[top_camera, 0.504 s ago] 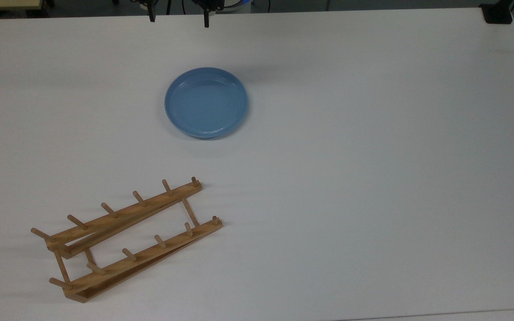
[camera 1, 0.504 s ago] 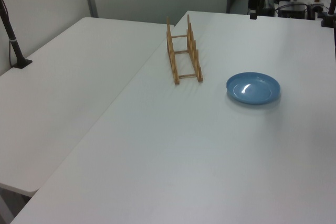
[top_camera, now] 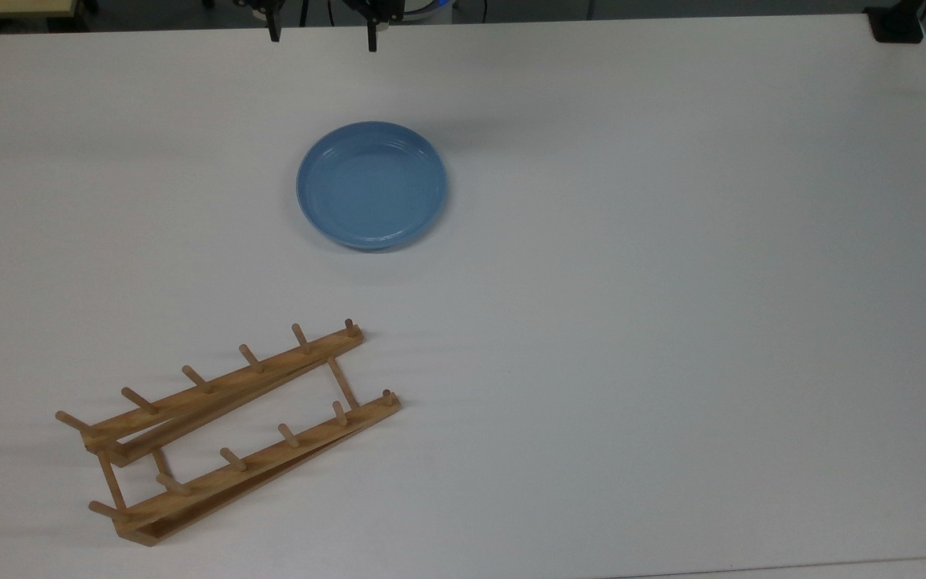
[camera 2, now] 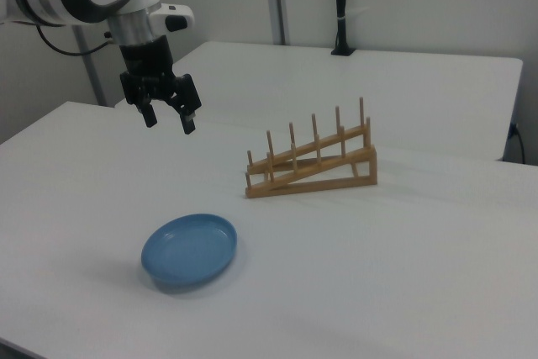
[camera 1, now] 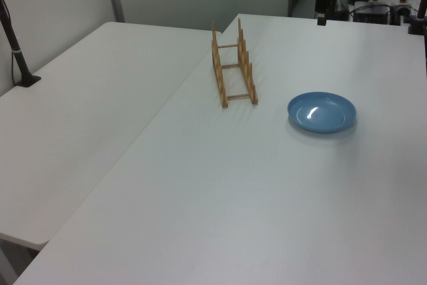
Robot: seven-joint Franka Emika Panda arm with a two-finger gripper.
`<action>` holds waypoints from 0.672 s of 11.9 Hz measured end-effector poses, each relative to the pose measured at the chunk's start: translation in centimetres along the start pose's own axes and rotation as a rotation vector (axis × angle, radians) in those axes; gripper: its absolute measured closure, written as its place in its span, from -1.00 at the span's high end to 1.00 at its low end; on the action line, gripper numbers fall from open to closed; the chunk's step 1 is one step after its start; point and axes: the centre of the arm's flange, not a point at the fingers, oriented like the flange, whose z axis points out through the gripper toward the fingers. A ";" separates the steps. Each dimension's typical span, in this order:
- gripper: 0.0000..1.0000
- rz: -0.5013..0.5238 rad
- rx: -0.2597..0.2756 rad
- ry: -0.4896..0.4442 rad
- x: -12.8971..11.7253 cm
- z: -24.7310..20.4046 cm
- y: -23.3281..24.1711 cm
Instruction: Place plate in plate rack
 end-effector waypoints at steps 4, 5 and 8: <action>1.00 -0.020 0.000 -0.015 0.4 0.8 -0.1; 1.00 -0.060 0.002 -0.028 0.8 1.8 -0.1; 1.00 -0.224 0.014 -0.087 3.2 6.9 0.0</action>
